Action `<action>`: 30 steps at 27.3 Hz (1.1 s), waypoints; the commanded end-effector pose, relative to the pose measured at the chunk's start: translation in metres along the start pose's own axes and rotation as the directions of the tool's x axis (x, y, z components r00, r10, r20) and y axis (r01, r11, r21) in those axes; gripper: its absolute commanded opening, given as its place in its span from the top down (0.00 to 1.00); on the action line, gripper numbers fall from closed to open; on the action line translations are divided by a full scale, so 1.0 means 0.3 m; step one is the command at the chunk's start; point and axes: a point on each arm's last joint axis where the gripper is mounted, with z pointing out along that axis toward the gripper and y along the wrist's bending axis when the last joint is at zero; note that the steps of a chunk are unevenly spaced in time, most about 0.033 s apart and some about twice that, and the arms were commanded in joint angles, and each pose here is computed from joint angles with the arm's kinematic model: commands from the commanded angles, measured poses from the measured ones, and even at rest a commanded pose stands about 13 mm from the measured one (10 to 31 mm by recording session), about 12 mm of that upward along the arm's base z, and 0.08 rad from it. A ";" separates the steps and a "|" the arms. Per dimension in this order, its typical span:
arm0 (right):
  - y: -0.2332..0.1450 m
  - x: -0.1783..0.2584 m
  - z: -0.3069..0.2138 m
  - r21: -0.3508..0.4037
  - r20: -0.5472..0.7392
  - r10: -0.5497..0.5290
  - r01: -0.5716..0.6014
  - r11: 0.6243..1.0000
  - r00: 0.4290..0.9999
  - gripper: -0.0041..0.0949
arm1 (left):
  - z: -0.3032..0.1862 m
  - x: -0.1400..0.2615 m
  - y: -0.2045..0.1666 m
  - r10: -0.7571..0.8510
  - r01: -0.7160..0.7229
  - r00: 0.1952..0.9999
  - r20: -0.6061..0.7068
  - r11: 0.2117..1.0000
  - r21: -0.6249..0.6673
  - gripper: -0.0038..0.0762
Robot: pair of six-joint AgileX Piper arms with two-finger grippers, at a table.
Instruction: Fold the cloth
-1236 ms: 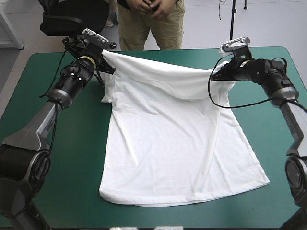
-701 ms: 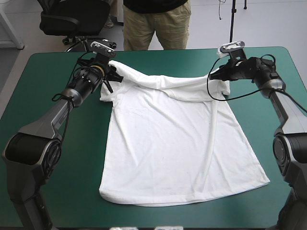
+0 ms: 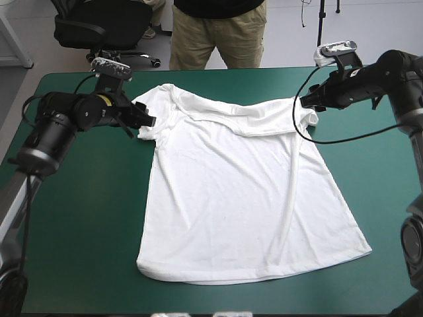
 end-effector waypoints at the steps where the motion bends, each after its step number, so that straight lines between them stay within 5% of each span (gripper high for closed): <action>1: 0.086 0.041 -0.198 0.005 0.125 -0.025 0.024 1.000 0.992 0.44 | -0.168 0.063 -0.054 -0.056 0.048 0.997 0.059 0.992 0.119 0.40; 13: 0.232 0.321 -0.403 0.036 0.206 -0.007 0.000 0.999 0.979 0.44 | -0.299 0.463 -0.190 -0.078 0.194 0.943 -0.323 0.919 0.344 0.40; 30: 0.250 0.348 -0.426 0.027 0.200 0.003 -0.008 1.000 0.980 0.44 | -0.200 0.763 -0.232 -0.142 0.292 0.884 -0.446 0.912 0.288 0.40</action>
